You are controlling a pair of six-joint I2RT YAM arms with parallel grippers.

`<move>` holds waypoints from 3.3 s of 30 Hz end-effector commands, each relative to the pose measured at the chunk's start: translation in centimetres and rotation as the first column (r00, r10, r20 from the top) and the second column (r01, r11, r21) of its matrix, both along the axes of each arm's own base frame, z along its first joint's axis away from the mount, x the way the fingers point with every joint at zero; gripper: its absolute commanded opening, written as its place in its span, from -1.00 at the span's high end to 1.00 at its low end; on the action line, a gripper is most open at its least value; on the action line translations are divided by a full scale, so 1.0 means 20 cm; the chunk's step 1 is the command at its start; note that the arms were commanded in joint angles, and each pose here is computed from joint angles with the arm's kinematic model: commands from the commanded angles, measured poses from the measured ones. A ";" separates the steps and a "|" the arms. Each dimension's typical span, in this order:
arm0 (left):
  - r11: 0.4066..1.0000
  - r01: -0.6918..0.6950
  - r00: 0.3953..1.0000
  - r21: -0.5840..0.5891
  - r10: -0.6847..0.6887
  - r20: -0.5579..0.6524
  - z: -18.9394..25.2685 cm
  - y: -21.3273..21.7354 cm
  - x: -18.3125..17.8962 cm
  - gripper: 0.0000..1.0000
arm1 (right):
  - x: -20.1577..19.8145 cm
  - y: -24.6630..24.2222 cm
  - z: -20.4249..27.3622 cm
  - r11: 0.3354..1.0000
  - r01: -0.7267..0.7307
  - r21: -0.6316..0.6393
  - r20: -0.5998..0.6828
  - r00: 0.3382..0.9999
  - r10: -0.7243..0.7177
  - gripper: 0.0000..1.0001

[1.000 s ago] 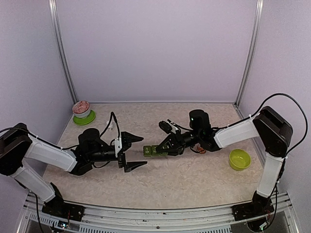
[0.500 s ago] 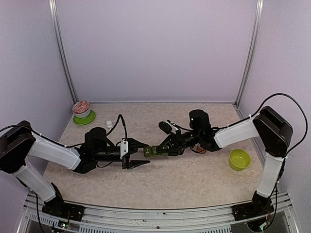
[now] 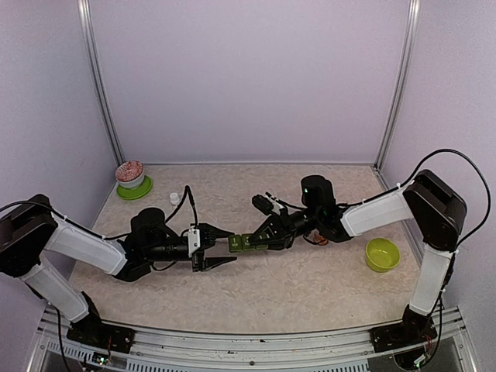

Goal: Sort the pills into containers
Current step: Open the lid of the pill container.

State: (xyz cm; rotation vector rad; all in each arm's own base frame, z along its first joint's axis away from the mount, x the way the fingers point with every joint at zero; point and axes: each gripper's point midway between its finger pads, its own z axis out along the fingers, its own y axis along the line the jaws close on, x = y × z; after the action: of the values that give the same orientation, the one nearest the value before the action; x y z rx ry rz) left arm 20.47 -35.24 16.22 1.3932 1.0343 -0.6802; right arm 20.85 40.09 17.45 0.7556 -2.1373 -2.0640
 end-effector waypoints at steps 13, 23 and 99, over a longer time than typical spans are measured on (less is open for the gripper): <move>0.996 0.025 0.999 -0.088 -0.022 0.032 0.11 0.00 -0.04 -0.20 | -0.02 0.01 0.00 1.000 -0.021 0.019 0.009 1.000 0.021 1.00; 0.997 0.030 0.999 -0.073 -0.028 0.028 0.09 -0.02 -0.04 -0.11 | -0.03 0.00 0.00 1.000 -0.020 0.020 0.005 1.000 0.020 1.00; 0.979 -0.084 0.975 -0.188 0.042 -0.217 0.25 -0.03 -0.03 0.19 | -0.03 0.01 0.01 0.999 -0.035 0.019 0.025 0.999 0.035 1.00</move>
State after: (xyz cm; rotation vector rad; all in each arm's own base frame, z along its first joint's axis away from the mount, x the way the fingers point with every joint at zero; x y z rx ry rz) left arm 19.57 -36.05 17.51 1.2703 1.1722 -0.7929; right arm 19.89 39.65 17.43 0.7184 -2.0752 -2.0155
